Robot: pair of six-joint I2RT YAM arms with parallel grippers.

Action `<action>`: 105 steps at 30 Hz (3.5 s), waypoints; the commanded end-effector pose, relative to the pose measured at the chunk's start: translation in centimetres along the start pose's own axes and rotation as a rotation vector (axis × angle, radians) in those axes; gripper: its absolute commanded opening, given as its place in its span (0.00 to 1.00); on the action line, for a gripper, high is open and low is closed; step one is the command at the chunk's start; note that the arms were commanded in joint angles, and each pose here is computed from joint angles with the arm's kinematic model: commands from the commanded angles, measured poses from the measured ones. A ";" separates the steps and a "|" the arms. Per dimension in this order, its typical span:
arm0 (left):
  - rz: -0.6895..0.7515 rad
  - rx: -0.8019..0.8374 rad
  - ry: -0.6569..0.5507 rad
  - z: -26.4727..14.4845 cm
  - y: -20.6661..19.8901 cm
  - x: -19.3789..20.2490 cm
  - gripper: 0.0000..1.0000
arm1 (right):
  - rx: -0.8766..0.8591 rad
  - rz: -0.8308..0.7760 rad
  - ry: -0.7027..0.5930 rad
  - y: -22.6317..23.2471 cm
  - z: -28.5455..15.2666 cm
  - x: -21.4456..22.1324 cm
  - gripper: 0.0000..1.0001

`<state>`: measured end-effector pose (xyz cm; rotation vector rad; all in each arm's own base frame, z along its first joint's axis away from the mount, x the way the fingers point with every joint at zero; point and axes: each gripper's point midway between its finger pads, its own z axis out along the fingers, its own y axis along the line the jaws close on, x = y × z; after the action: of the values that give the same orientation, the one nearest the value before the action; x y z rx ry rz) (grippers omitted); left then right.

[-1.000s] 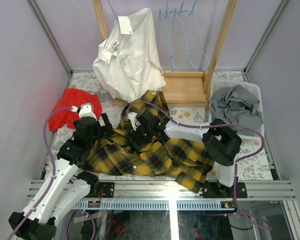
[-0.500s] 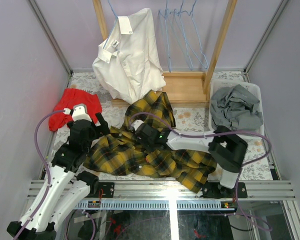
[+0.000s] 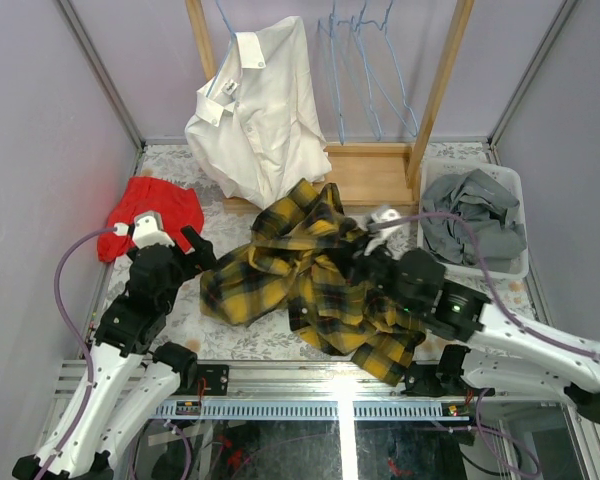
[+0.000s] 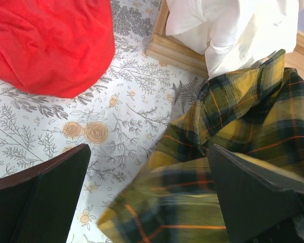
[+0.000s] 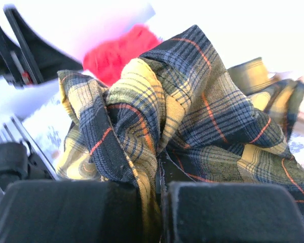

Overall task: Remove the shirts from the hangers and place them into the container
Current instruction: Adjust the shirt at the center of the board.

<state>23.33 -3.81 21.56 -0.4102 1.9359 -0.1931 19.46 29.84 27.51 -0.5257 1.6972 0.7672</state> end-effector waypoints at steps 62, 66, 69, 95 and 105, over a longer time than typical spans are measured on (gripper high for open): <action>-0.032 0.006 -0.018 0.5 -0.1 0.1 1.00 | 0.160 0.301 -0.021 -2.4 0.5 -0.1 0.00; -0.034 0.002 -0.022 0.5 -0.1 0.0 1.00 | -0.118 0.266 -0.177 2.3 -2.5 -7.8 0.00; -0.038 0.006 -0.018 0.6 -0.2 0.2 1.00 | -0.272 0.209 -0.251 5.2 -4.8 -12.7 0.00; -0.036 -0.010 -0.010 0.7 0.1 0.4 1.00 | 0.338 0.299 0.443 -5.7 -3.8 14.6 0.18; -0.031 -0.008 0.002 0.8 0.0 0.6 1.00 | 0.198 0.262 0.833 -1.6 -2.4 20.8 0.84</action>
<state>23.39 -3.95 20.27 -0.4293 1.9637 -0.1932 15.37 25.49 8.44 -0.4057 2.4927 0.5186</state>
